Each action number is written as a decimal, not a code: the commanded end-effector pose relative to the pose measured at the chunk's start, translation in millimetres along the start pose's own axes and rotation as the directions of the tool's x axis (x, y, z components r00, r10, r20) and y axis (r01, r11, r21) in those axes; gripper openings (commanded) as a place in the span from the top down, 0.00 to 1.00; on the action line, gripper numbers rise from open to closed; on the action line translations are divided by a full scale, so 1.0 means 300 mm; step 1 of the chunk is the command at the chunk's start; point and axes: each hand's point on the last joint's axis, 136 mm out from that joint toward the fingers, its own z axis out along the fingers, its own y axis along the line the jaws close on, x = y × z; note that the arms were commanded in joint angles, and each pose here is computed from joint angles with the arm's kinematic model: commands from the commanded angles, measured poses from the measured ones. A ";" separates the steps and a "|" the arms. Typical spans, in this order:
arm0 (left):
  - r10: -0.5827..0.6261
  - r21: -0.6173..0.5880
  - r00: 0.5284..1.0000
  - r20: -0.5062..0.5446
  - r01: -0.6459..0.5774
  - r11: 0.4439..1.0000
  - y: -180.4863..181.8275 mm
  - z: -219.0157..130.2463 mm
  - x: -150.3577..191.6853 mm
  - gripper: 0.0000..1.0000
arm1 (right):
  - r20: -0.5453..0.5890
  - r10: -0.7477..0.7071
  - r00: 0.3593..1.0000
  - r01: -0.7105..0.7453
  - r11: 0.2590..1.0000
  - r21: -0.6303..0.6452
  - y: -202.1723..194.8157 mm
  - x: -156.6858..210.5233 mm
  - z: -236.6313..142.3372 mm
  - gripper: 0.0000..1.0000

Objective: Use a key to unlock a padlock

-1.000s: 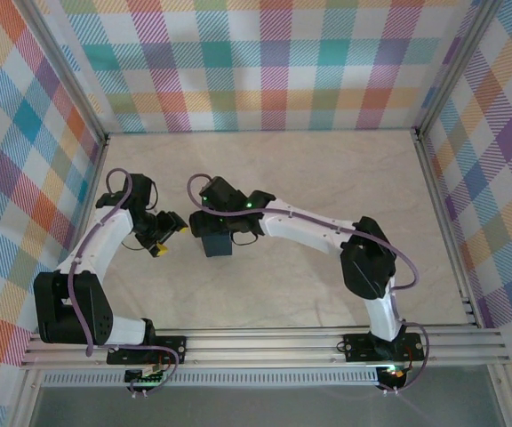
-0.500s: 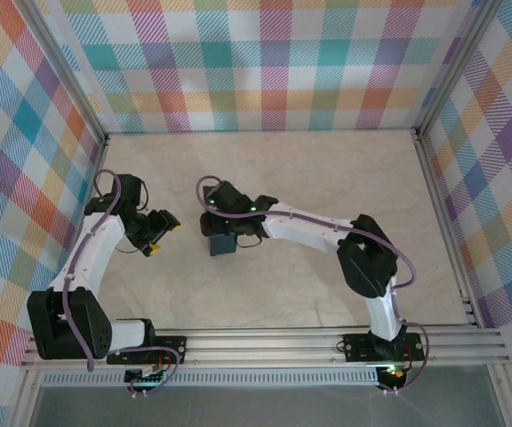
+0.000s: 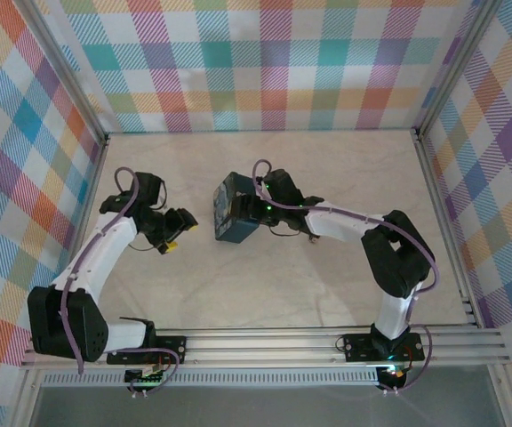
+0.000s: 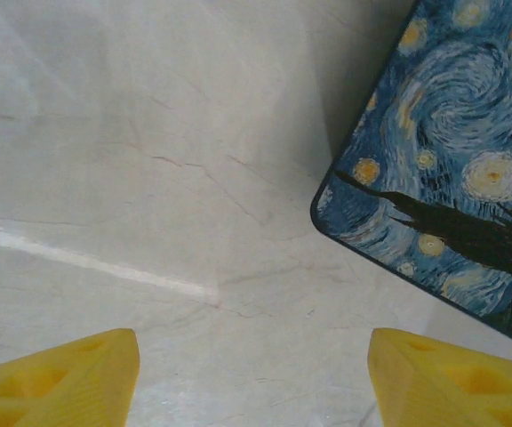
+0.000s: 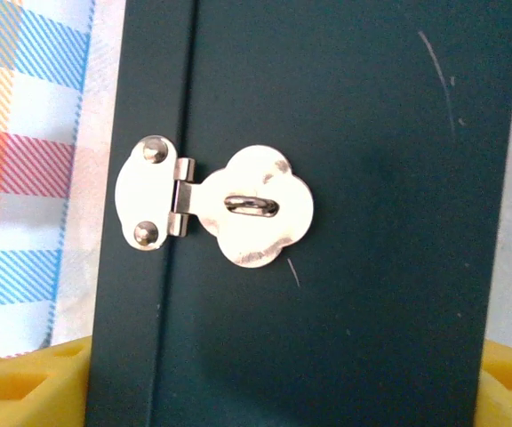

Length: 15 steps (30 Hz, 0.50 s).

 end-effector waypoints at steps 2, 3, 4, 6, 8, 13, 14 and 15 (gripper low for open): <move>0.028 0.027 0.998 0.048 -0.030 0.999 -0.110 0.043 -0.066 0.31 | -0.093 0.042 0.995 -0.041 0.999 0.016 -0.078 0.088 0.012 0.22; 0.033 0.029 0.998 0.049 -0.035 0.999 -0.130 0.064 -0.078 0.31 | -0.096 0.040 0.995 -0.038 0.999 0.024 -0.087 0.092 0.014 0.21; 0.037 0.035 0.998 0.050 -0.038 0.999 -0.151 0.084 -0.090 0.32 | -0.099 0.039 0.994 -0.037 0.999 0.026 -0.095 0.096 0.020 0.20; 0.048 0.046 0.997 0.060 -0.051 0.998 -0.190 0.119 -0.117 0.32 | -0.108 0.044 0.993 -0.041 0.999 0.032 -0.108 0.103 0.033 0.20; 0.065 0.055 0.995 0.070 -0.069 0.996 -0.230 0.152 -0.137 0.32 | -0.114 0.048 0.992 -0.044 0.998 0.036 -0.118 0.110 0.042 0.20; 0.092 0.022 0.994 0.061 -0.093 0.995 -0.265 0.245 -0.150 0.31 | -0.117 0.062 0.991 -0.055 0.997 0.056 -0.148 0.113 0.049 0.19; 0.093 0.023 0.994 0.051 -0.095 0.995 -0.265 0.268 -0.150 0.32 | -0.114 0.063 0.991 -0.056 0.997 0.061 -0.154 0.109 0.047 0.19; 0.095 0.016 0.995 0.044 -0.096 0.995 -0.260 0.287 -0.147 0.32 | -0.113 0.065 0.991 -0.059 0.996 0.063 -0.159 0.107 0.046 0.18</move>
